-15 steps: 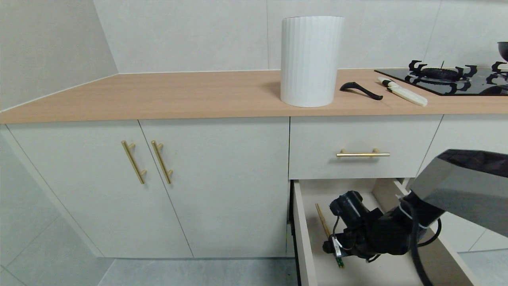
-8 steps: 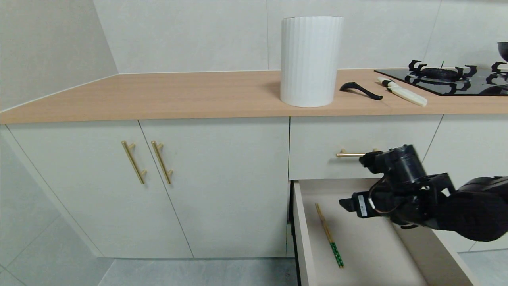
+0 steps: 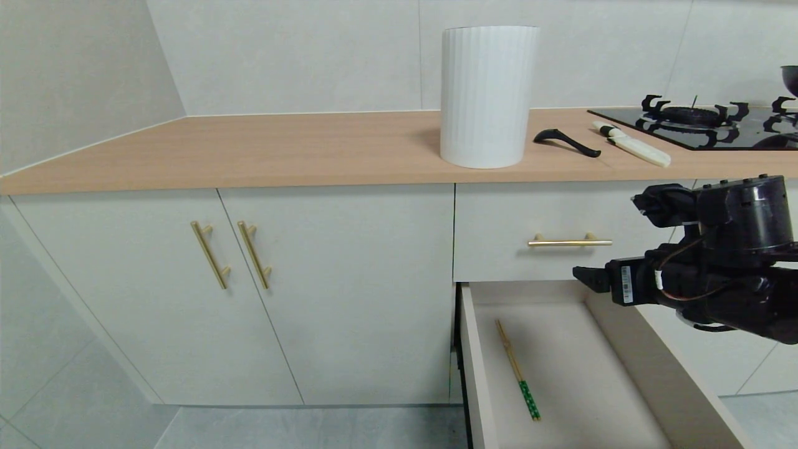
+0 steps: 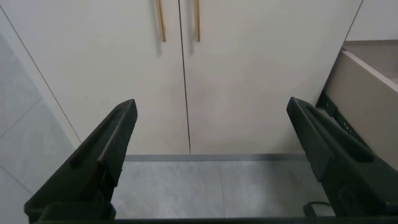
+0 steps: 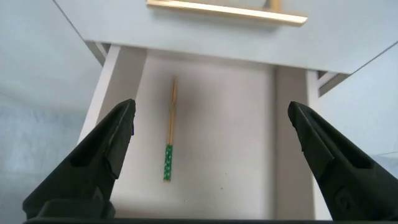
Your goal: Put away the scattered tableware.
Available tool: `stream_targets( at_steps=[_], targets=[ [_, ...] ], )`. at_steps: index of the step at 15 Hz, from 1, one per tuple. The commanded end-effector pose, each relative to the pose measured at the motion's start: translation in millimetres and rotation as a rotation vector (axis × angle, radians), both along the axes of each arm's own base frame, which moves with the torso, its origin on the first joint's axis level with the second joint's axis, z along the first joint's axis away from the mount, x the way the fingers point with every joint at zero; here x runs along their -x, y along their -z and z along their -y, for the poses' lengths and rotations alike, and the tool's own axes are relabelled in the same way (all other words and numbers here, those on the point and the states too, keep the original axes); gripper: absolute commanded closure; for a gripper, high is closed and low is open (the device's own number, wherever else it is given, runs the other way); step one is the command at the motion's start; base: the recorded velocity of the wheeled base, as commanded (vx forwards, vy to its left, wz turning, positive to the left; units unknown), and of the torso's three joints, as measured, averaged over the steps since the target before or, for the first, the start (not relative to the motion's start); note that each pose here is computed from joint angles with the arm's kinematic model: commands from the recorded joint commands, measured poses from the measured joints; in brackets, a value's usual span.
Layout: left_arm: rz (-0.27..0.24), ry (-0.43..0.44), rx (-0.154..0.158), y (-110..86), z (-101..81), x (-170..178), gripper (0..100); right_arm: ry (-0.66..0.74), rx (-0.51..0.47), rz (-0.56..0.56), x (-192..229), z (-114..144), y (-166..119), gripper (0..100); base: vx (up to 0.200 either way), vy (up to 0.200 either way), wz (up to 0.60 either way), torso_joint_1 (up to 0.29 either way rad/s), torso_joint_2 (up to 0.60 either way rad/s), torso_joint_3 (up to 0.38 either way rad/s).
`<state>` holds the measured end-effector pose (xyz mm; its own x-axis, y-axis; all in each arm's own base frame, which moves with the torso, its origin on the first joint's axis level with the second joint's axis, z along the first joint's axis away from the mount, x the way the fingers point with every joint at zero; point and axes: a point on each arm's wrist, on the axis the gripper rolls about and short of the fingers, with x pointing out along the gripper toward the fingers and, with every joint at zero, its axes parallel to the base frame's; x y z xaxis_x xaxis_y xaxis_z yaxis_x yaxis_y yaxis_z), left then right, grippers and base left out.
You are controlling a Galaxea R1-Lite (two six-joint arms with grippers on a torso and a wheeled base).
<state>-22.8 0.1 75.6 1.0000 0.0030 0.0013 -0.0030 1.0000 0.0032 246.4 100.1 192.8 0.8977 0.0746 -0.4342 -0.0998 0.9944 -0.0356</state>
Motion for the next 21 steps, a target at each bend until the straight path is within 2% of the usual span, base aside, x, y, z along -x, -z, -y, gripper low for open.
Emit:
stream_targets(
  at_steps=[1, 6, 21],
  targets=[
    [0.000, 0.000, 0.000, 0.0, 0.0, 0.0, 0, 0.009, -0.005, 0.014, 1.6, 3.5, -3.8, 0, 0.000, 0.000, 0.00, 0.000, 0.00, 0.000],
    [0.000, 0.000, 0.000, 0.0, 0.0, 0.0, 0, 0.007, 0.015, 0.016, 3.5, 6.5, -3.7, 0, 0.000, 0.000, 0.00, 0.049, -0.18, -0.187],
    [0.000, 0.000, 0.000, 0.0, 0.0, 0.0, 0, 0.021, 0.013, 0.022, 3.0, 11.0, -5.4, 0, 0.000, 0.000, 0.00, 0.195, -0.49, -0.286]
  ],
)
